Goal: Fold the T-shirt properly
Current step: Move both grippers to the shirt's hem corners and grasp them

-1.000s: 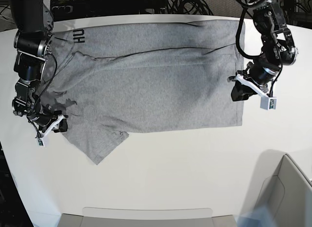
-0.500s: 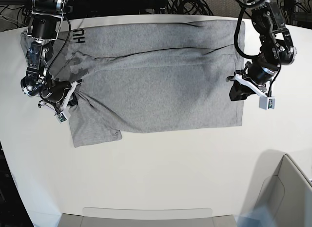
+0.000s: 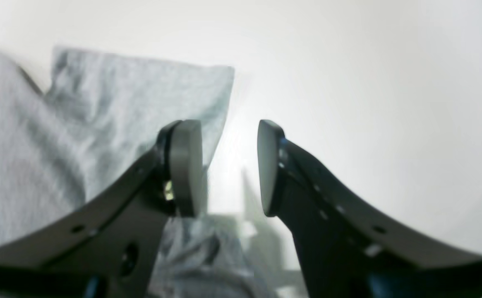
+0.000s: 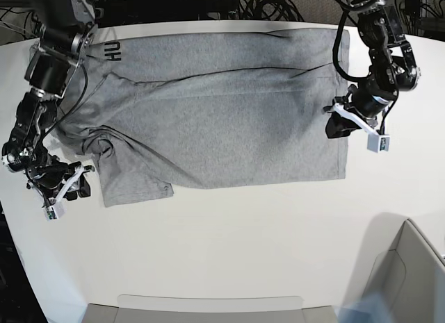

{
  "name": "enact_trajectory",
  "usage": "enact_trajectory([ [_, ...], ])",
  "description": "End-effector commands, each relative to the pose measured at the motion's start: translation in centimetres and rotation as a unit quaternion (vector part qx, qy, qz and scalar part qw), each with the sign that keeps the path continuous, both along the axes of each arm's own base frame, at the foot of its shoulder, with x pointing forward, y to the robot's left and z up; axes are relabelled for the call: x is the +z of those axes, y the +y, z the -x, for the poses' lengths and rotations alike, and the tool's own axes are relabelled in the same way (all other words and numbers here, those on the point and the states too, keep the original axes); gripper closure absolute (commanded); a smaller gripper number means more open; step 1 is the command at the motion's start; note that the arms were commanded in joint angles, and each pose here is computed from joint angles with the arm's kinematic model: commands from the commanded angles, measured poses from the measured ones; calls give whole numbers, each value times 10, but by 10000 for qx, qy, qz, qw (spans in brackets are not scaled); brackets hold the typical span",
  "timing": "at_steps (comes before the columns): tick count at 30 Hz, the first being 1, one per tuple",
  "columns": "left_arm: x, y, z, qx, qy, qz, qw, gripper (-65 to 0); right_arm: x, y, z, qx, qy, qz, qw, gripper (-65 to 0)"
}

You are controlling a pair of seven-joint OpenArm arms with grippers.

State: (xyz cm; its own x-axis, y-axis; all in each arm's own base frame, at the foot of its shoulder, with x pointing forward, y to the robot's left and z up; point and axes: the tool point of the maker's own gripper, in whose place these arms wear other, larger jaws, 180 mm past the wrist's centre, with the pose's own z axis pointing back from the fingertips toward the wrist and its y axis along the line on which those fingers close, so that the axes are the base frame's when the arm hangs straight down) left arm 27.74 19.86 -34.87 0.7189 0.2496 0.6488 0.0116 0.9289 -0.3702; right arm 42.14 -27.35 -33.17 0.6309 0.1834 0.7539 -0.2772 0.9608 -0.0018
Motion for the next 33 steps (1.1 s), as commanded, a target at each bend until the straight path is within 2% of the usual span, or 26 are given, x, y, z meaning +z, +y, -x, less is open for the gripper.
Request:
enact_trajectory([
  [1, 13, 2, -9, -2, -264, -24, 9996, -136, 16, 1, -18, 12, -341, -233, 9991, -223],
  [6, 14, 1, -9, -6, -274, -20, 9996, -136, -14, 12, -39, -302, -416, -1335, 9897, -223],
  [10, 14, 1, -9, -6, -274, -20, 9996, -136, -42, 4, -41, -1056, -333, -1747, 9784, -223],
  [15, 14, 1, -9, -6, -274, -20, 9996, -136, -49, -7, -43, -1513, -423, -1804, 9710, -223],
  [20, 14, 1, -10, 2, -295, -12, 9996, -136, -57, -4, -39, -1532, -272, -1839, 9706, -223],
  [25, 14, 1, -10, 3, -295, -4, 9996, -136, -72, 23, -42, -1471, 8, -2129, 9659, -223],
  [28, 14, 1, -10, 11, -297, -6, 9996, -136, -82, 41, -37, -1350, 348, -2192, 9657, -223],
  [33, 21, 3, -25, 59, -442, 44, 9990, -143, -83, 46, -34, -1247, 566, -2143, 9671, -223],
])
